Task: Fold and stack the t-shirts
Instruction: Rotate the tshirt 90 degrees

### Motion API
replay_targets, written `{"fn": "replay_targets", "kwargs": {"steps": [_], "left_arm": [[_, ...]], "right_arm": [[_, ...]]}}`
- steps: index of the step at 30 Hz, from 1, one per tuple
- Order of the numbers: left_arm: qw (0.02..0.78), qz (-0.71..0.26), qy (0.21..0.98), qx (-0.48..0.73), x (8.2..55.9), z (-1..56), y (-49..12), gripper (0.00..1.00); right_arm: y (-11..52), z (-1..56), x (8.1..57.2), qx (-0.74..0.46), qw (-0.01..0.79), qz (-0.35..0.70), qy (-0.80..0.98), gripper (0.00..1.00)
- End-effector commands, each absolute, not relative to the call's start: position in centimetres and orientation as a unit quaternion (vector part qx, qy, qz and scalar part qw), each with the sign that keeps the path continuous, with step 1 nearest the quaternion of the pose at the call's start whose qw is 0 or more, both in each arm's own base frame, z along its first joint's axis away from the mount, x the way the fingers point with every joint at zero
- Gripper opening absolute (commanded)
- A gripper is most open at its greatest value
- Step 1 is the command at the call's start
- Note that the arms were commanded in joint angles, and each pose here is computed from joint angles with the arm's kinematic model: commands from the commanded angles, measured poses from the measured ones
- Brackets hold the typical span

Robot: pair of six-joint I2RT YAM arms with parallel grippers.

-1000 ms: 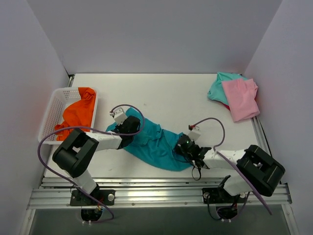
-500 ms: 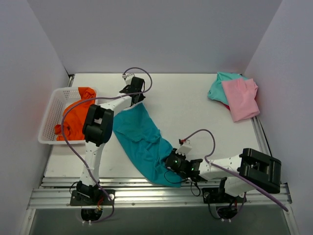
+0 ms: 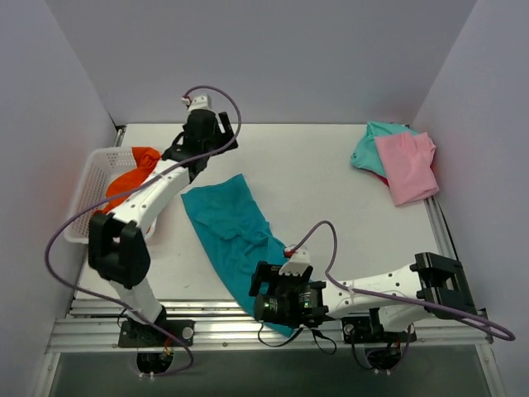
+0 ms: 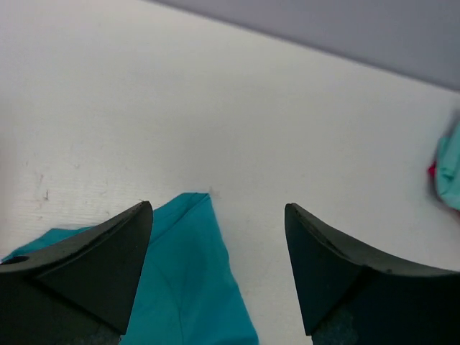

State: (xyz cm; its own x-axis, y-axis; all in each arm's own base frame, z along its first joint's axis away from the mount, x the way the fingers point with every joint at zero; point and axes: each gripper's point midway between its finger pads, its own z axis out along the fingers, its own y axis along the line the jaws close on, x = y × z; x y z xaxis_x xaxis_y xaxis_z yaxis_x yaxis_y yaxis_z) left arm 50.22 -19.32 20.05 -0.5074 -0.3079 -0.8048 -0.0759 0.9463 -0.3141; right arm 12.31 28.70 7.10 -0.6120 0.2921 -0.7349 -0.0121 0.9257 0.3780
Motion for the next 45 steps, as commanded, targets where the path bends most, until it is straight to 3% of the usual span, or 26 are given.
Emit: {"fn": "replay_targets", "kwargs": {"steps": [1,4,7,10,12,13,15,16,19,36,41,42,44,45], "left_arm": [[0.555,-0.151,0.813,-0.092,47.3,28.8,-18.0,0.84],[0.524,-0.162,0.829,-0.107,44.6,25.8,-17.8,0.82],[0.481,-0.174,0.850,-0.129,42.3,19.8,-18.0,0.73],[0.446,-0.165,0.867,-0.146,41.0,14.5,-17.7,0.36],[0.430,-0.173,0.873,-0.154,40.6,12.6,-18.3,0.03],[0.421,-0.170,0.878,-0.154,40.4,11.1,-18.4,0.02],[0.411,-0.169,0.883,-0.151,40.0,10.1,-19.2,0.02],[0.399,-0.162,0.890,-0.148,39.8,9.0,-19.4,0.02],[0.385,-0.148,0.899,-0.149,39.8,7.9,-19.8,0.02],[0.306,-0.106,0.929,-0.179,46.0,-0.2,-18.7,0.02],[0.305,-0.123,0.929,-0.169,51.1,0.6,-19.9,0.02],[0.270,-0.120,0.941,-0.165,50.8,-1.3,-20.1,0.02],[0.292,-0.147,0.931,-0.160,54.4,1.3,-21.1,0.03],[0.263,-0.136,0.942,-0.156,54.3,-1.1,-21.1,0.03]], "right_arm": [[26.4,10.5,13.6,0.057,0.521,0.099,0.846,1.00],[26.6,12.1,14.3,0.047,0.557,0.067,0.827,1.00],[26.3,14.1,15.1,0.053,0.588,0.050,0.806,1.00],[25.7,16.5,15.9,0.063,0.612,0.060,0.786,0.97],[25.7,18.0,16.4,0.062,0.622,0.071,0.777,0.88],[25.7,18.5,16.6,0.059,0.627,0.071,0.774,0.73],[25.6,19.1,17.5,0.072,0.629,0.081,0.770,0.56],[25.2,19.2,17.8,0.063,0.630,0.070,0.771,0.33],[24.3,18.9,19.0,0.083,0.621,0.066,0.777,0.03],[17.8,21.3,23.5,0.148,0.631,-0.003,0.761,0.10],[16.1,20.4,26.0,0.176,0.610,0.012,0.773,0.11],[15.9,20.2,26.2,0.174,0.607,0.010,0.775,0.10],[15.4,19.5,26.7,0.179,0.601,0.005,0.779,0.10],[15.3,19.5,26.8,0.179,0.599,0.003,0.780,0.10]]}}
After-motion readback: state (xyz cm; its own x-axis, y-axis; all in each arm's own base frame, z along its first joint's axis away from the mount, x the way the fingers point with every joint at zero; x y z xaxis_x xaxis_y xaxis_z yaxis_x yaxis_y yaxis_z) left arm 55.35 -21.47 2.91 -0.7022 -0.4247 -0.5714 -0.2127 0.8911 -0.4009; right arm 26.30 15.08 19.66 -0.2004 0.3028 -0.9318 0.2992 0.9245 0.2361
